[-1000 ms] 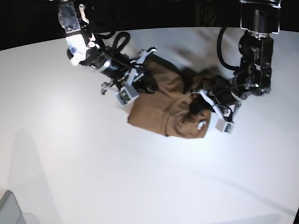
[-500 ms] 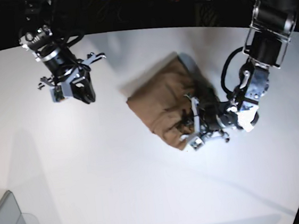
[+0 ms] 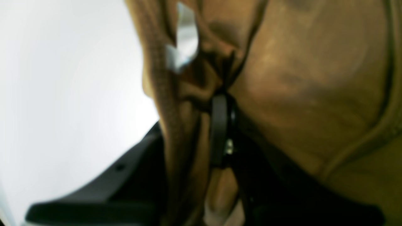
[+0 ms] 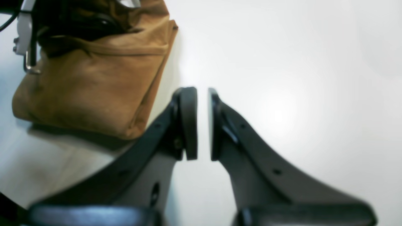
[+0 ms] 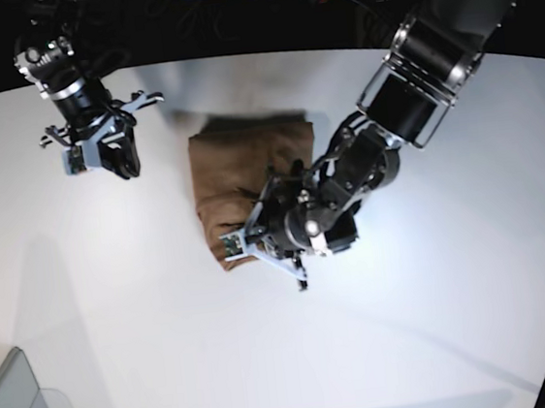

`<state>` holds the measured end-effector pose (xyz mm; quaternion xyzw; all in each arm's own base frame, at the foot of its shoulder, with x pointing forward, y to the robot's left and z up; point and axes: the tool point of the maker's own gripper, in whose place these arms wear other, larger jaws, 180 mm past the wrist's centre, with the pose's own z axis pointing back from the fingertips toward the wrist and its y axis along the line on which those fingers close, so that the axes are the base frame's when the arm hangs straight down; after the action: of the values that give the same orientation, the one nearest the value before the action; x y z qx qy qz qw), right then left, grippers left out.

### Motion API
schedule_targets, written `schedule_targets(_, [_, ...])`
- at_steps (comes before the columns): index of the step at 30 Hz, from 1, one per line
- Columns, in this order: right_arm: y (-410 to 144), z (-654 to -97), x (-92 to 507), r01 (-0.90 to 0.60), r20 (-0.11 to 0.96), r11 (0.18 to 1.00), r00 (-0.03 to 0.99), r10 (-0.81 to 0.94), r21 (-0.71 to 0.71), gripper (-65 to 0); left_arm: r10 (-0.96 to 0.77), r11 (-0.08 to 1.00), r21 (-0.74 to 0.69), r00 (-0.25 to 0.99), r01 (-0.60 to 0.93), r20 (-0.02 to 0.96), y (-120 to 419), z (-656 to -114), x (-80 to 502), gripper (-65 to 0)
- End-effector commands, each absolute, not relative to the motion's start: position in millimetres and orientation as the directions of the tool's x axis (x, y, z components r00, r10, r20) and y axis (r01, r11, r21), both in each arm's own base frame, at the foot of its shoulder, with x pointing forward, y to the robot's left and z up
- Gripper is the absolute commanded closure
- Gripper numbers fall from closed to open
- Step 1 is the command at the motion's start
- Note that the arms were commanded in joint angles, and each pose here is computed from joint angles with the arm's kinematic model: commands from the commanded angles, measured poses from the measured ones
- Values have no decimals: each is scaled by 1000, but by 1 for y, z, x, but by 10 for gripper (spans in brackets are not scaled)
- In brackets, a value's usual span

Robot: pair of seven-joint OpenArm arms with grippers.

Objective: Layout the t-shirt on the table in an organized manner, then fold the t-shirt properly
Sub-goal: 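Press the folded shirt flat with the left gripper and release it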

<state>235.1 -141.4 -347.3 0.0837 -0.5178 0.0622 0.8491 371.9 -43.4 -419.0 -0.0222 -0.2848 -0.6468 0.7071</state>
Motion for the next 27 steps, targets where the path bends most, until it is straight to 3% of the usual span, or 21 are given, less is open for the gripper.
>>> schedule_targets(1, [-141, -335, 239, -198, 912, 977, 410, 9, 79, -48, -912, 143, 361, -19, 921, 411, -42, -413, 379, 0])
schedule_targets(4, [-141, -335, 239, -198, 912, 977, 410, 9, 79, -48, -915, 141, 366, -20, 920, 404, -40, -413, 380, -7])
schedule_targets(6, [-140, -334, 241, -201, 913, 976, 407, 9, 80, -48, -917, 141, 374, -21, 917, 397, -39, -410, 384, -52])
schedule_targets(8, [-139, -333, 241, -202, 914, 976, 406, 9, 80, -48, -918, 144, 381, -21, 913, 396, -36, -408, 386, -152])
schedule_targets(12, [-139, -333, 242, -204, 915, 976, 404, 9, 81, -48, -934, 126, 425, -38, 896, 356, -29, -402, 396, -415])
schedule_targets(14, [-139, -333, 242, -204, 915, 976, 404, 9, 81, -48, -942, 112, 445, -47, 888, 332, -25, -402, 399, -507])
schedule_targets(16, [-139, -333, 242, -204, 915, 976, 404, 9, 81, -48, -941, 101, 477, -72, 873, 331, -28, -392, 403, -559])
schedule_targets(27, [-138, -333, 242, -205, 915, 975, 403, 7, 82, -48, -940, 82, 613, -144, 786, 311, -24, -337, 414, -572])
